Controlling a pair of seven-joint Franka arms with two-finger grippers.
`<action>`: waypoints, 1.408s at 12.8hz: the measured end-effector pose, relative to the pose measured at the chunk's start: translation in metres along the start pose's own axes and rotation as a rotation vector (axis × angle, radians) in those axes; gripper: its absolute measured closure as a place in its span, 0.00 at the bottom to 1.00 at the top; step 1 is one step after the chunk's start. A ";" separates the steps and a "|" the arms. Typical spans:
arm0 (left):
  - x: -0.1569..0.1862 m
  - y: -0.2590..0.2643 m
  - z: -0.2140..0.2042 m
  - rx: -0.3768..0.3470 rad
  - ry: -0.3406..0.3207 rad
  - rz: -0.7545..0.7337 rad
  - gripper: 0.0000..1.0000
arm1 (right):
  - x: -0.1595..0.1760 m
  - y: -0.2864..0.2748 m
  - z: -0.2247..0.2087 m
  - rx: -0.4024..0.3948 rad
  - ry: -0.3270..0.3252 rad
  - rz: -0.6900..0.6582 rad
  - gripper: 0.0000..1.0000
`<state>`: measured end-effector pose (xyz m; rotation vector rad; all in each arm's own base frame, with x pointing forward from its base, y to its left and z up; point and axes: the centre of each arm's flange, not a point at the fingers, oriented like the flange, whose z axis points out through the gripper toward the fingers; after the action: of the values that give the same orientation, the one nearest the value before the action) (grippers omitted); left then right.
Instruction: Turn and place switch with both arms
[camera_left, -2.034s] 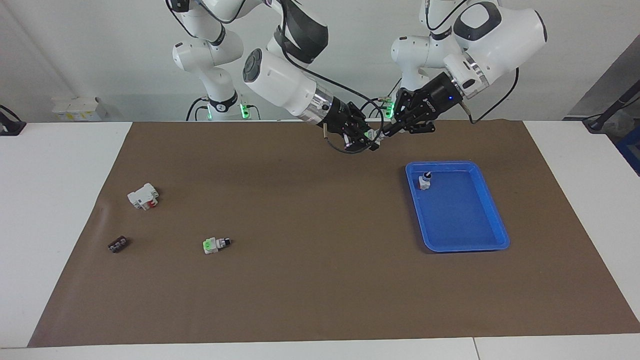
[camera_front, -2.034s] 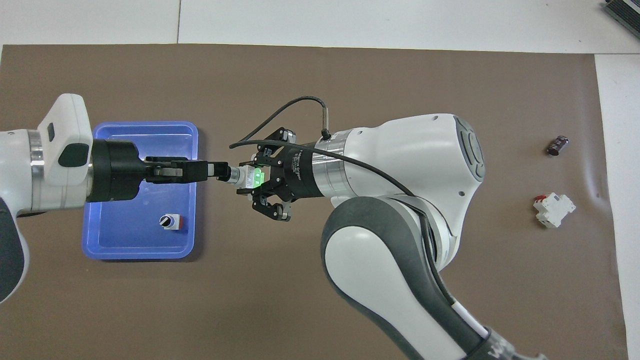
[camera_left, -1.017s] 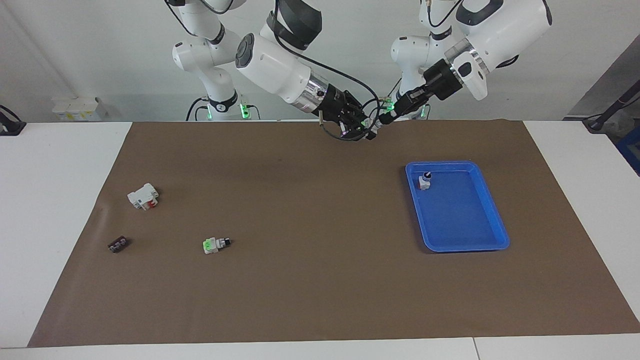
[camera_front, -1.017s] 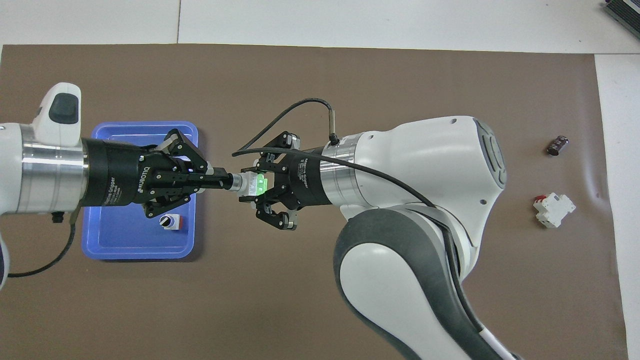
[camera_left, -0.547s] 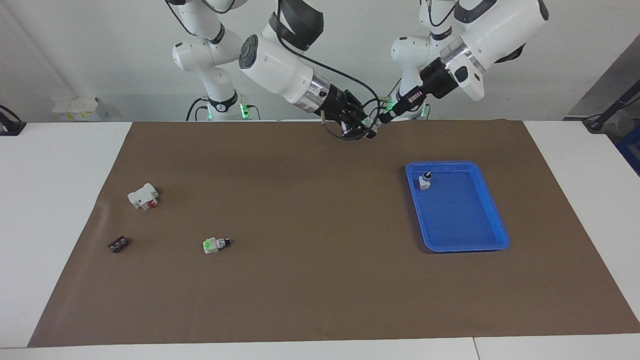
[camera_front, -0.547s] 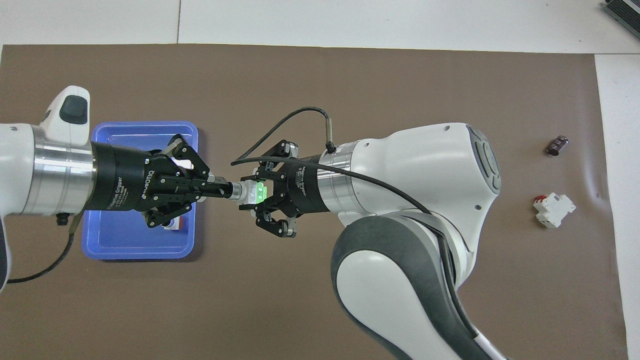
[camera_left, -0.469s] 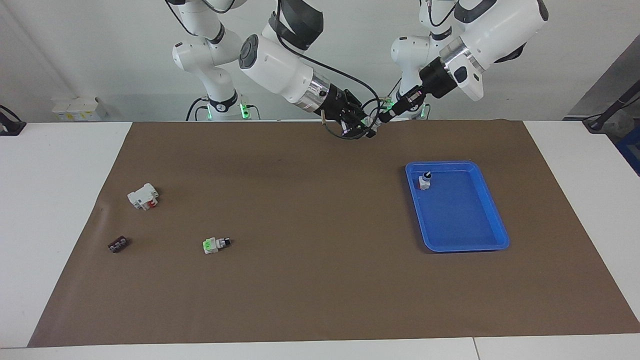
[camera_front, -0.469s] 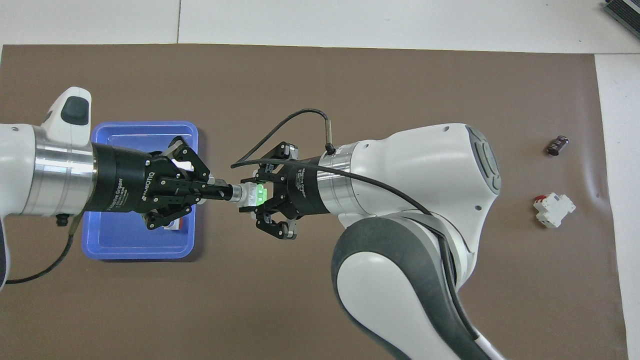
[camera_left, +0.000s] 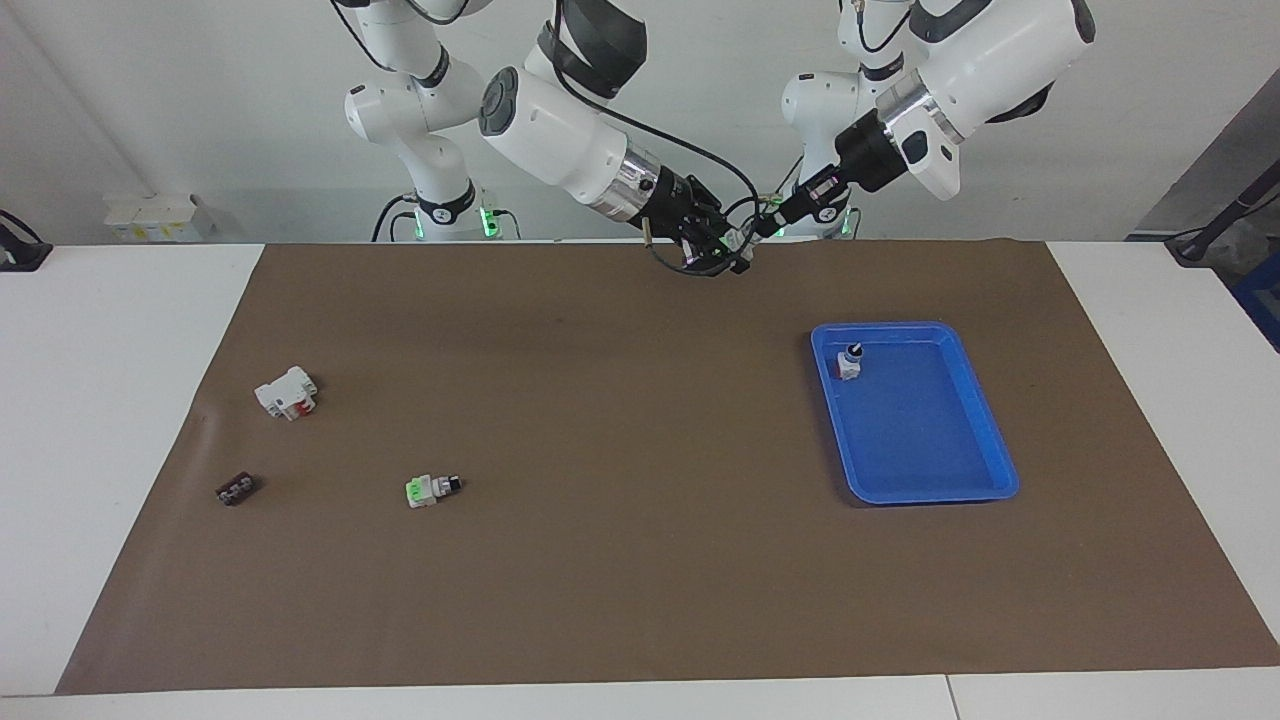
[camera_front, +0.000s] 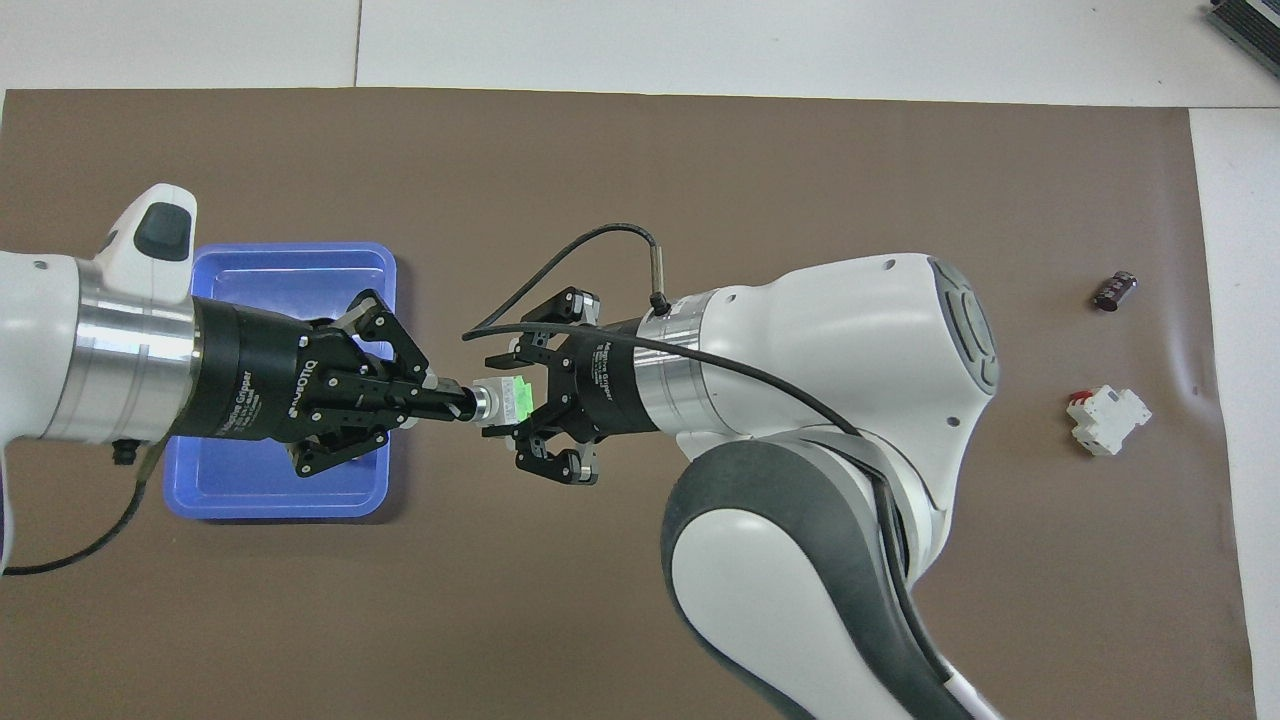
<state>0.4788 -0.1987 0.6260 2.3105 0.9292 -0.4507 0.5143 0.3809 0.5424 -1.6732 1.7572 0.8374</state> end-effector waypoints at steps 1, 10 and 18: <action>-0.006 0.001 0.001 0.009 -0.006 0.006 0.90 | 0.002 -0.002 0.001 0.007 0.000 -0.001 0.28; 0.021 -0.023 0.001 0.181 0.127 0.238 0.90 | 0.012 -0.019 -0.036 0.034 0.112 -0.210 0.00; 0.113 -0.124 -0.031 0.449 0.166 0.693 0.90 | 0.092 -0.060 -0.101 -0.076 0.535 -0.759 0.00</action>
<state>0.4724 -0.0505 0.5418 2.9088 0.0412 -0.1765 0.5709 0.2435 0.5339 -2.5210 1.1877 0.1095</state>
